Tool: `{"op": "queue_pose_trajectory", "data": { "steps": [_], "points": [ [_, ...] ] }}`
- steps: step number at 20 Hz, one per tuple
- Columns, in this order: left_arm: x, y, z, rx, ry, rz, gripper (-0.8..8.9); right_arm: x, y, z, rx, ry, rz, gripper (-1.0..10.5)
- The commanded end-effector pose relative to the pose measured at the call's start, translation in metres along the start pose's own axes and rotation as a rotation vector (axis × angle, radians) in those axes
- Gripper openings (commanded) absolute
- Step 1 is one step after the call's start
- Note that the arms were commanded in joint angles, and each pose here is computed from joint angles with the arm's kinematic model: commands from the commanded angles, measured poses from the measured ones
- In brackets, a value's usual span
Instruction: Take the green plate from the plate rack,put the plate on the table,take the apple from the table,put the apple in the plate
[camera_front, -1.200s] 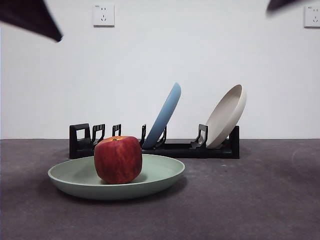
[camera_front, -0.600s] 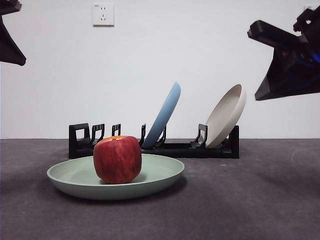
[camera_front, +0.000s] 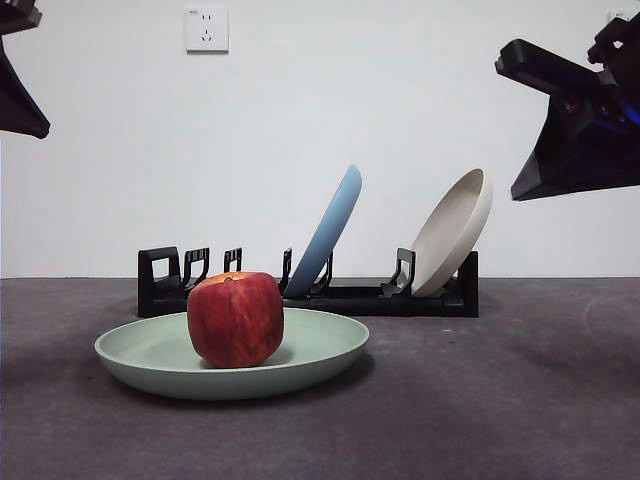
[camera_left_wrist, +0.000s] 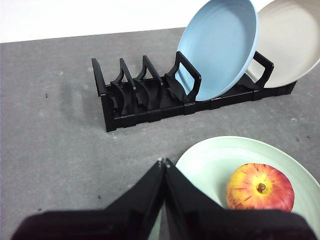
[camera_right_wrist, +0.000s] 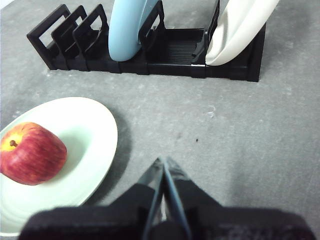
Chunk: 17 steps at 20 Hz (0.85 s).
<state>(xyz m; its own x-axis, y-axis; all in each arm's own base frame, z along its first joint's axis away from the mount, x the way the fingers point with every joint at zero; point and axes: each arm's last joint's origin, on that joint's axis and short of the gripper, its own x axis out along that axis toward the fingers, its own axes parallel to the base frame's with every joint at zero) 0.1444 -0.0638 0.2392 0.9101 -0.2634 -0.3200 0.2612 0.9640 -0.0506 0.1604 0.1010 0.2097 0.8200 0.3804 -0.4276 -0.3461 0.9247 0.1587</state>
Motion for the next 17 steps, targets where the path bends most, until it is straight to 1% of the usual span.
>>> {"op": "queue_pose_trajectory", "data": {
  "steps": [1, 3, 5, 8, 11, 14, 17],
  "points": [
    [-0.010, 0.003, 0.000, -0.008, -0.019, 0.006, -0.01, 0.000, 0.000, -0.001, 0.010, -0.003, -0.002, -0.2],
    [-0.025, 0.007, 0.001, 0.011, -0.048, 0.015, -0.01, 0.000, 0.000, -0.001, 0.010, -0.002, 0.000, -0.2],
    [-0.041, 0.014, 0.003, -0.005, -0.113, 0.048, -0.01, 0.000, 0.000, -0.001, 0.010, -0.003, -0.003, -0.2],
    [-0.060, 0.028, 0.004, 0.001, -0.206, 0.165, -0.01, 0.000, 0.000, -0.001, 0.010, -0.003, -0.002, -0.2],
    [-0.058, 0.041, -0.016, -0.010, -0.193, 0.261, -0.01, 0.000, 0.000, -0.001, 0.010, -0.003, -0.003, -0.2],
    [-0.047, 0.051, -0.045, -0.032, -0.151, 0.296, -0.01, 0.000, 0.000, -0.001, 0.010, -0.003, -0.002, -0.1],
    [-0.039, 0.056, -0.068, -0.040, -0.160, 0.329, -0.01, 0.000, 0.000, -0.001, 0.010, -0.003, -0.003, -0.2]
  ]
}}
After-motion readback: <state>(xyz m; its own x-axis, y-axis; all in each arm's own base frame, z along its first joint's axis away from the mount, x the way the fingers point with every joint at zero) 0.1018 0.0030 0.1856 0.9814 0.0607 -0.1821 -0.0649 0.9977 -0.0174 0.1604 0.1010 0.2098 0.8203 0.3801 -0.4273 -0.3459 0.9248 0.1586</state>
